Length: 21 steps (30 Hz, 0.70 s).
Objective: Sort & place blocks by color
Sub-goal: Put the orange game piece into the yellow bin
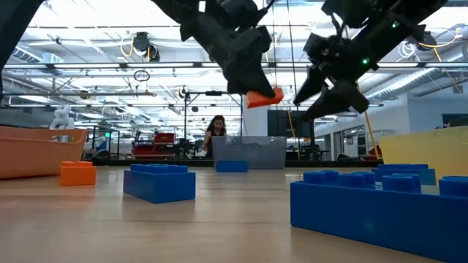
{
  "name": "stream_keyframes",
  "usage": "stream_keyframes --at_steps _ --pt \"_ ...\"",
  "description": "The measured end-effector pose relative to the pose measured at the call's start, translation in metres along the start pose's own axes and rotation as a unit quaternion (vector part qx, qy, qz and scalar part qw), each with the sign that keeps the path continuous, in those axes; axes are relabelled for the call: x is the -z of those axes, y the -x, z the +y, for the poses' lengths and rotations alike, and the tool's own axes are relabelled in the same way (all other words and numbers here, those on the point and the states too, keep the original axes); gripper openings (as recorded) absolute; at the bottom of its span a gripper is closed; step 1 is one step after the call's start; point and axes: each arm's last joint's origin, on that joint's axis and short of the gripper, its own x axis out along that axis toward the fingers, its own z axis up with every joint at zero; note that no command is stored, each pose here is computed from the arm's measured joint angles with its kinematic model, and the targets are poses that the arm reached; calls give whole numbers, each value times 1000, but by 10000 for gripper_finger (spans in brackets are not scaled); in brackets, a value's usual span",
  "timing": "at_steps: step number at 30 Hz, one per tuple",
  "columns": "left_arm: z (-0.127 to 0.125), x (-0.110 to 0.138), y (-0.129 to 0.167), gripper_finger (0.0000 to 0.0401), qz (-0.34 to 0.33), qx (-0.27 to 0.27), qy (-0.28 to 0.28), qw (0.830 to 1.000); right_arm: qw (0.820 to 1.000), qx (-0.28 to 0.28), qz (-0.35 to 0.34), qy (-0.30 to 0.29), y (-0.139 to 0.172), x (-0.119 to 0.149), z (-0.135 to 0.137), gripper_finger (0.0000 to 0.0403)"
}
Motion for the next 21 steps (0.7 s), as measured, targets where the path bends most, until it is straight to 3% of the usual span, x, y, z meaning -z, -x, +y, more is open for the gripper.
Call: stream_keyframes --at_steps 7,14,21 --pt "-12 -5 -2 140 -22 47 -6 999 986 26 -98 131 12 -24 9 311" --pt "-12 -5 -1 140 -22 54 -2 998 979 36 -135 151 18 -33 13 308" --pt "-13 -5 -1 140 -24 65 -3 998 971 -5 -160 176 16 -29 19 270"
